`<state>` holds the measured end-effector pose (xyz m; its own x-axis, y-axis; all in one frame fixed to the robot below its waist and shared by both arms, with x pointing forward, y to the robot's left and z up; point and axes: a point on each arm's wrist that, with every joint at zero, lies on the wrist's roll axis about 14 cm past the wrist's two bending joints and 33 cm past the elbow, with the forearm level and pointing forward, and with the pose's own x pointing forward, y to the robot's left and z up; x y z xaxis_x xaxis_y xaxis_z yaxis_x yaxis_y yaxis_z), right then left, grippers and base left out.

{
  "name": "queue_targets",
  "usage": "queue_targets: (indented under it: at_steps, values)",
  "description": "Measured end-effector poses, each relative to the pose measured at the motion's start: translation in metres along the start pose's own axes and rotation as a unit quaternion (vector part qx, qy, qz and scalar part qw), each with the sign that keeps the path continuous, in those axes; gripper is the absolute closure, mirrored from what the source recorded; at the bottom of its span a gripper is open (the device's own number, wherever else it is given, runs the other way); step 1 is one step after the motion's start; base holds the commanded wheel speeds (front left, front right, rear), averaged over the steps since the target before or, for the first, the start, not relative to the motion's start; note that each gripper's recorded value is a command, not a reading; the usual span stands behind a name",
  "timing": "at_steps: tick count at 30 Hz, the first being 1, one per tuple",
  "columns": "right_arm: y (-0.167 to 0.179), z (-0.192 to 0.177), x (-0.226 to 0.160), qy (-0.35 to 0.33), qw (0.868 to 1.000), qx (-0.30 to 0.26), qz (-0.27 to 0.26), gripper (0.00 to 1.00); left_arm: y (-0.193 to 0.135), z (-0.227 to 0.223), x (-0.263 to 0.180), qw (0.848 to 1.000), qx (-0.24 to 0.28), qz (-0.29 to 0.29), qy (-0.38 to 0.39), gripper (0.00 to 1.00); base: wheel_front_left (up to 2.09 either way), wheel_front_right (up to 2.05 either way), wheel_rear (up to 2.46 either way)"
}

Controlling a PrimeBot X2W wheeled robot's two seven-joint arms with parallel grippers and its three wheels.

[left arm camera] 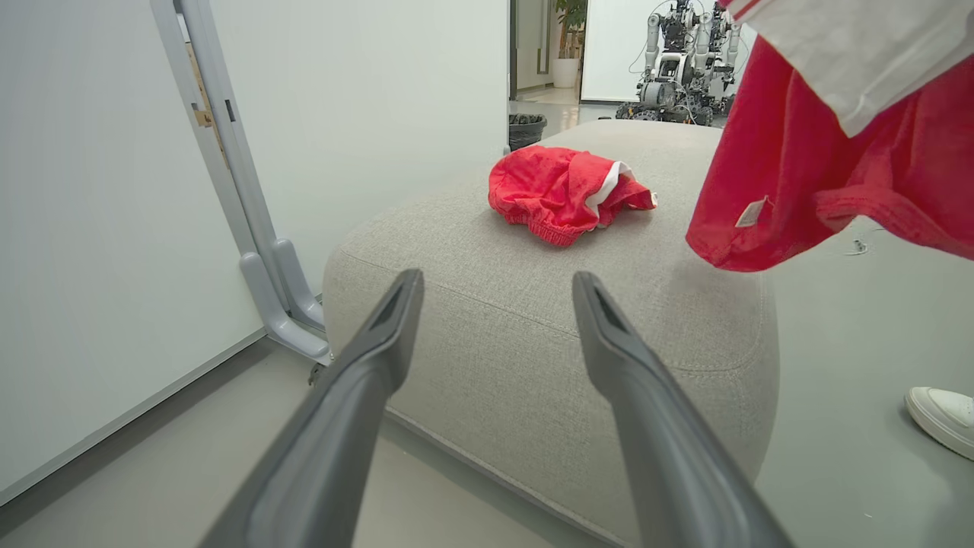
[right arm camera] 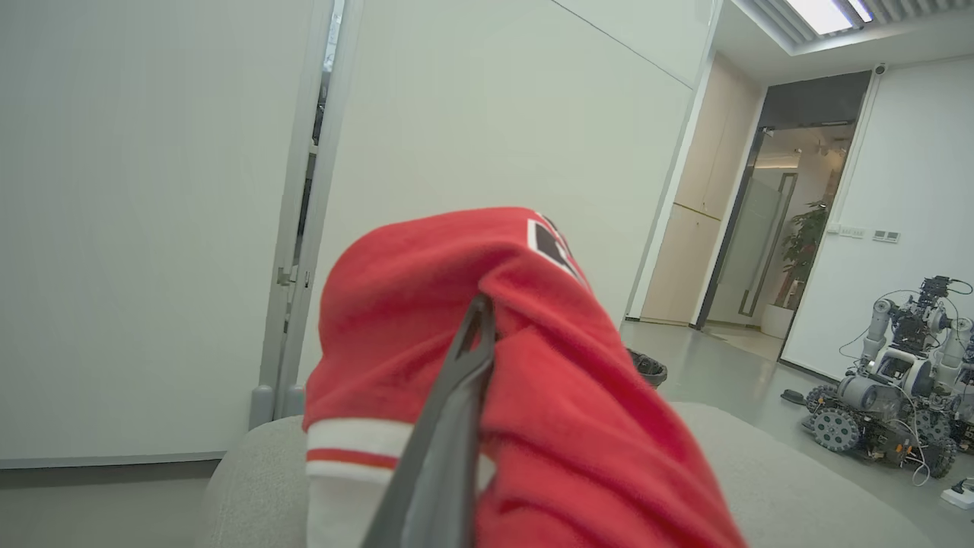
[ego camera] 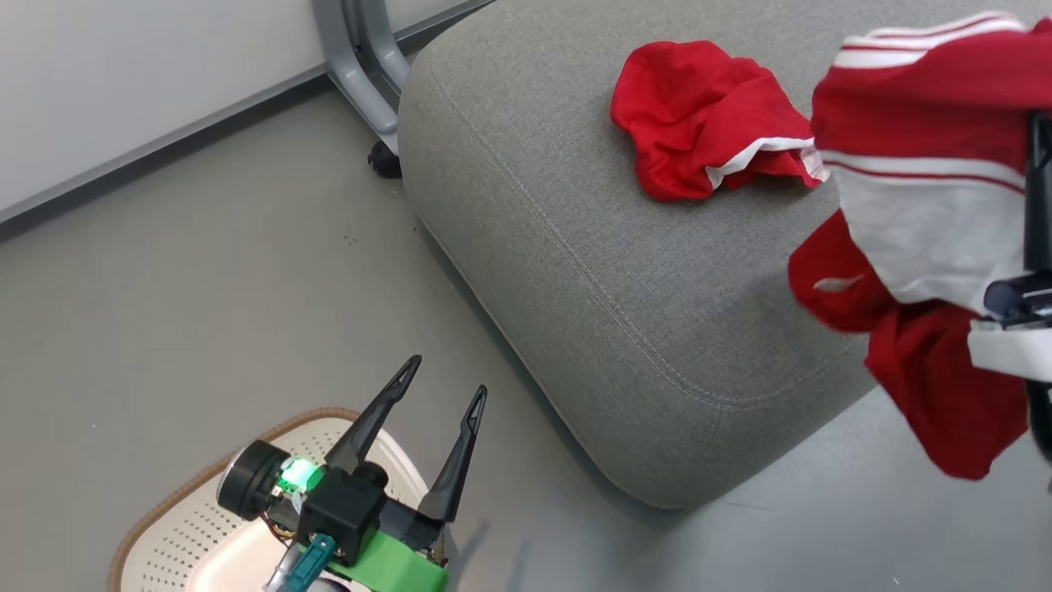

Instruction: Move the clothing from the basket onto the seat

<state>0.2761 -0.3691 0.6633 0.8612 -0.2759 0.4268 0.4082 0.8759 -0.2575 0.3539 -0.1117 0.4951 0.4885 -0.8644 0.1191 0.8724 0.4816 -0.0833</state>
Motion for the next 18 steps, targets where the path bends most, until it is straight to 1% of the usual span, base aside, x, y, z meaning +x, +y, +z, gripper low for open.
queue_targets:
  at_steps: [5, 10, 14, 18]
  values:
    - [-0.012, 0.015, 0.04, -0.028, 0.998, -0.047, 0.013, 1.0, 0.011, -0.011, 0.003, 1.0, 0.004, -0.001, 0.006, 0.0, 0.0, 0.0, 0.0]
    - [-0.021, 0.032, 0.088, -0.059, 0.994, -0.092, 0.022, 1.0, 0.023, -0.023, 0.008, 1.0, 0.008, -0.014, 0.011, 0.0, 0.0, 0.0, 0.0]
    - [-0.015, 0.044, 0.128, -0.089, 0.989, -0.111, 0.027, 1.0, 0.042, -0.035, 0.011, 1.0, 0.009, -0.012, 0.011, 0.0, 0.0, 0.0, 0.0]
    - [-0.009, 0.038, 0.163, -0.097, 0.989, -0.112, 0.024, 1.0, 0.055, -0.055, 0.007, 1.0, 0.003, -0.012, 0.025, 0.0, 0.0, 0.0, 0.0]
